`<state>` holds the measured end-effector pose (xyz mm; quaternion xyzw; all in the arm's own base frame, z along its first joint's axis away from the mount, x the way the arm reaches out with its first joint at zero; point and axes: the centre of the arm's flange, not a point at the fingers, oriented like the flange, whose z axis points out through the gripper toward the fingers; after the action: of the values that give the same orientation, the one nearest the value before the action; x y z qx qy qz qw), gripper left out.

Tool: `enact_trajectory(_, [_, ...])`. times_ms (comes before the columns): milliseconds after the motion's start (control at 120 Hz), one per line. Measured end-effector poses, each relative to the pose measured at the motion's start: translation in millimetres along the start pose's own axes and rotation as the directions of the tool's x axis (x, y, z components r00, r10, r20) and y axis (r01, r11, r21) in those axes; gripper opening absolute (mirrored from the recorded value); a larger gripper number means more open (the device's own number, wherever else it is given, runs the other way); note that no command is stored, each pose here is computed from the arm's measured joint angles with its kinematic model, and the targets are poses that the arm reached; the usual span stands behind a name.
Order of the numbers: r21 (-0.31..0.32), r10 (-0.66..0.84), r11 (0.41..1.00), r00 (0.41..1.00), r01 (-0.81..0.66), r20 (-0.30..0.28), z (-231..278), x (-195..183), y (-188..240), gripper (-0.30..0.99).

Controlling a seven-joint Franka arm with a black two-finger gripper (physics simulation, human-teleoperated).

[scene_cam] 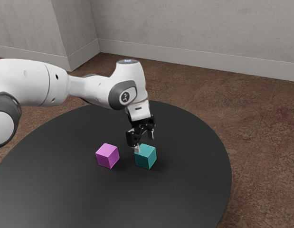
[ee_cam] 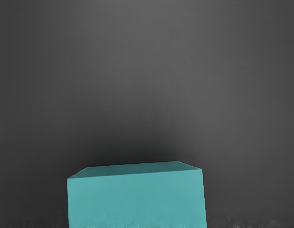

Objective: Pick up the blue block with one arm, and put the blue block on the pink block with one arm

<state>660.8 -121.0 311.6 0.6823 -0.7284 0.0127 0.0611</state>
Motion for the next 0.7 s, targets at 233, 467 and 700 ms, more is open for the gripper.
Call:
enact_trajectory(233, [-0.014,0.021,1.0,1.0,-0.021,-0.006,21.5,-7.6,-8.2,0.69])
enact_trajectory(467, [-0.045,0.037,0.998,0.999,-0.037,-0.014,43.9,-9.2,-7.9,0.69])
enact_trajectory(700, [-0.065,0.047,0.997,0.999,-0.049,-0.019,58.5,-9.8,-7.3,0.64])
